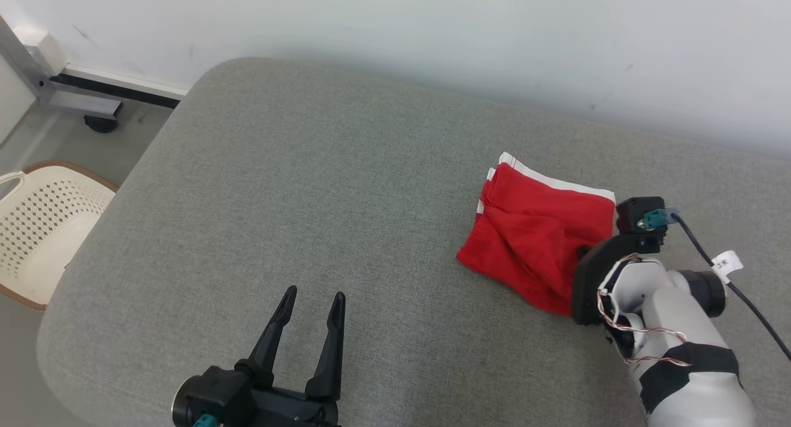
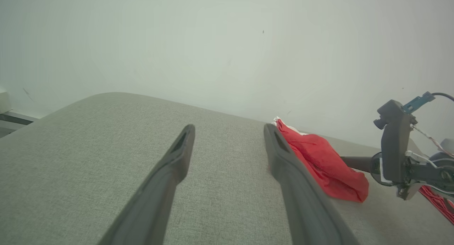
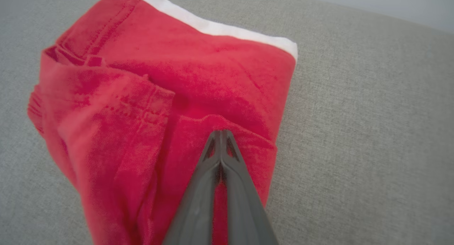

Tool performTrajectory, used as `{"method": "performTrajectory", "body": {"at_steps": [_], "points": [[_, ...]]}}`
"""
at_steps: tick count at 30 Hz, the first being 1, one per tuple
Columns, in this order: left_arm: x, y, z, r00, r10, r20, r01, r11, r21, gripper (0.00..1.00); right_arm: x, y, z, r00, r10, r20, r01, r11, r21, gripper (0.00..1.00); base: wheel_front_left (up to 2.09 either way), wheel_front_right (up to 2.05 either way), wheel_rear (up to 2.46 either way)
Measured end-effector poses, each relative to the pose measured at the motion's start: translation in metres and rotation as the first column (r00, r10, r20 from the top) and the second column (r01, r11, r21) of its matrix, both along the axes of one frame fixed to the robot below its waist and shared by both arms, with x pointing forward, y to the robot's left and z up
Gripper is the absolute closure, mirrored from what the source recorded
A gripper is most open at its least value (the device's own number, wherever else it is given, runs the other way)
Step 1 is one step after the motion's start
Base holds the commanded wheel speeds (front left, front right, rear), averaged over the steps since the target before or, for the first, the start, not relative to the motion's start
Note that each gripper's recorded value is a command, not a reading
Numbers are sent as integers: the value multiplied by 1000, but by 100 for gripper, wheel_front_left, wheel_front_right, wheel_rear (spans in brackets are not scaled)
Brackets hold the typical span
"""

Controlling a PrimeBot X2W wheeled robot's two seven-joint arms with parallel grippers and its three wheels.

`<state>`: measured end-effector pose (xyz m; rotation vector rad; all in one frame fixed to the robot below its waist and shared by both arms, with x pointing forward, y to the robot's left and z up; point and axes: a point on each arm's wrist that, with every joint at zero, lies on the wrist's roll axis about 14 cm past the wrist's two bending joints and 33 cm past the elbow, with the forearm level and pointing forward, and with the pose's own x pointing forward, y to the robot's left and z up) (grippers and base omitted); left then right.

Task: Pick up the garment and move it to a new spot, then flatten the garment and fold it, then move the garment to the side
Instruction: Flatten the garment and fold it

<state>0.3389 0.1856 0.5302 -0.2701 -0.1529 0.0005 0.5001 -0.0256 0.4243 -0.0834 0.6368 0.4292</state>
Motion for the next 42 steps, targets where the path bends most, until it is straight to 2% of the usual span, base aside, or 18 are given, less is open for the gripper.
{"method": "performTrajectory", "body": {"at_steps": [5, 11, 20, 27, 29, 30, 31, 37, 42], "points": [[3, 0, -2, 1000, -3, -8, 3, 1000, 3, 0, -6, 16, -13, 999, 37, -22, -37, 999, 8, 100, 0, 0, 0], [-2, 8, -5, 1000, 25, -18, -25, 1000, 6, 0, -18, 57, -14, 987, 156, -28, -156, 988, 13, 100, 0, 0, 0], [-8, 16, 1, 999, 51, -2, -51, 999, 4, 0, -59, 118, -2, 932, 362, -20, -360, 930, 71, 100, 0, 0, 0], [-8, 14, 1, 999, 47, 1, -47, 999, 3, 0, -84, 142, 8, 900, 436, -13, -429, 890, 152, 100, 0, 0, 0], [-9, 13, 0, 999, 43, -2, -43, 999, 1, 0, -84, 143, 13, 902, 432, 5, -427, 889, 167, 100, 0, 0, 0], [-10, 12, -1, 999, 42, -4, -42, 999, 0, 0, -81, 143, 18, 905, 424, 25, -422, 890, 172, 73, 0, 0, 0], [-11, 13, -1, 999, 42, -4, -42, 999, 0, 0, -77, 141, 24, 909, 413, 53, -415, 893, 176, 0, 0, 0, 0], [-12, 16, 7, 999, 48, 25, -48, 999, 7, 0, -51, 111, 53, 936, 283, 210, -323, 928, 187, 0, 0, 0, 0], [-11, 19, 14, 997, 53, 52, -53, 999, -8, 0, -49, 67, 70, 942, 109, 317, -202, 940, 275, 0, 0, 0, 0]]}}
